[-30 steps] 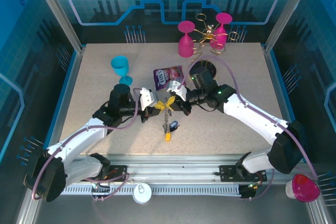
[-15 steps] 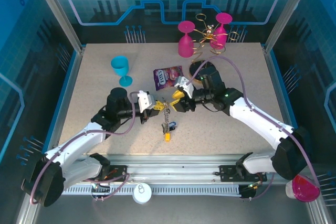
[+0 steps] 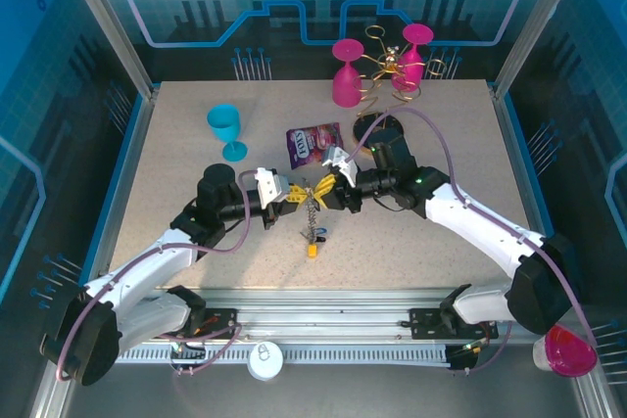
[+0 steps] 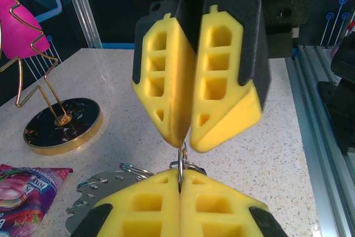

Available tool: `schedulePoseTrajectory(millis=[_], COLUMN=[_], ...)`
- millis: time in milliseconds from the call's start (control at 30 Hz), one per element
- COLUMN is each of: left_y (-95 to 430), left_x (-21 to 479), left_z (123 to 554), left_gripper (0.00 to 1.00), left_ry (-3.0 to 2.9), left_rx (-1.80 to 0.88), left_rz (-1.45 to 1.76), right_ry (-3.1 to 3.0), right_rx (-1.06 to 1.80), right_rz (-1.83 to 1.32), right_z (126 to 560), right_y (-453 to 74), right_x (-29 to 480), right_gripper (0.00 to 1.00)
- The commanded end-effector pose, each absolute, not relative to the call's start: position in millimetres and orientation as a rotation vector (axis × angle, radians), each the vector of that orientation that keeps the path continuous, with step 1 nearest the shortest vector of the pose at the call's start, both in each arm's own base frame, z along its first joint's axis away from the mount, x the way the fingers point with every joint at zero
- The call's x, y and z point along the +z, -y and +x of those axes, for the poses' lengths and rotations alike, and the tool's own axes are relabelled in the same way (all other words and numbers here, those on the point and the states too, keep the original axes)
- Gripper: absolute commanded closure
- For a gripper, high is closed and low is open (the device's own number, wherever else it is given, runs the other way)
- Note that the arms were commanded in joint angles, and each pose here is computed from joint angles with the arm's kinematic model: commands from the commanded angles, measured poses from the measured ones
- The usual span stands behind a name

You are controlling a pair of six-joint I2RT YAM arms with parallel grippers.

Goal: Put the keys on the keyring

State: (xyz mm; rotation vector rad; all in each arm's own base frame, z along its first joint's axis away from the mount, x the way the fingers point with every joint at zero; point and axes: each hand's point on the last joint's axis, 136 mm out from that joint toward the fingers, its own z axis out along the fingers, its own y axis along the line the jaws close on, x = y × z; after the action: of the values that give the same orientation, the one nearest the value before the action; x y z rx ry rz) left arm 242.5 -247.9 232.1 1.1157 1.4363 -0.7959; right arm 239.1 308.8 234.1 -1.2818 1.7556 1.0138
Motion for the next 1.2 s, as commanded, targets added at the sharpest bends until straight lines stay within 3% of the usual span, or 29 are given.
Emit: schedulePoseTrajectory(millis=[0,133,433,633,800,867,1167], left_y=[250.4,250.2,251.8,251.1,251.4,251.7,253.4], left_x=[244.1,246.1,258.5,255.8,249.9,249.5,249.6], left_z=[237.1,236.6,232.5,235.4,235.6,235.3,231.3], left_gripper=[1.00,1.00,1.00,1.00,1.00,1.00,1.00], left_ry=[-1.367,-1.363,-1.298,-1.293,-1.301,-1.300,-1.289], left_rx=[-0.809,-0.811,-0.839,-0.817,-0.817,-0.821,-0.847], left_rz=[1.120,1.115,1.098,1.093,1.098,1.099,1.112], right_ry=[-1.715,-1.717,-1.864,-1.810,-1.695,-1.628,-1.445], right_rx=[1.054,1.062,1.051,1.078,0.992,0.945,0.928], right_rz=[-1.303,-1.305,-1.272,-1.272,-1.187,-1.180,-1.237], right_z=[235.3,233.8,240.4,234.1,244.5,243.5,237.1], right_y=[-316.9,-316.4,-315.4,-321.0,-306.8,-301.8,-309.4], right_x=[240.4,240.3,209.1,220.7,239.1,239.9,254.3], right_gripper=[0.89,1.00,1.00,1.00,0.77,0.74,0.75])
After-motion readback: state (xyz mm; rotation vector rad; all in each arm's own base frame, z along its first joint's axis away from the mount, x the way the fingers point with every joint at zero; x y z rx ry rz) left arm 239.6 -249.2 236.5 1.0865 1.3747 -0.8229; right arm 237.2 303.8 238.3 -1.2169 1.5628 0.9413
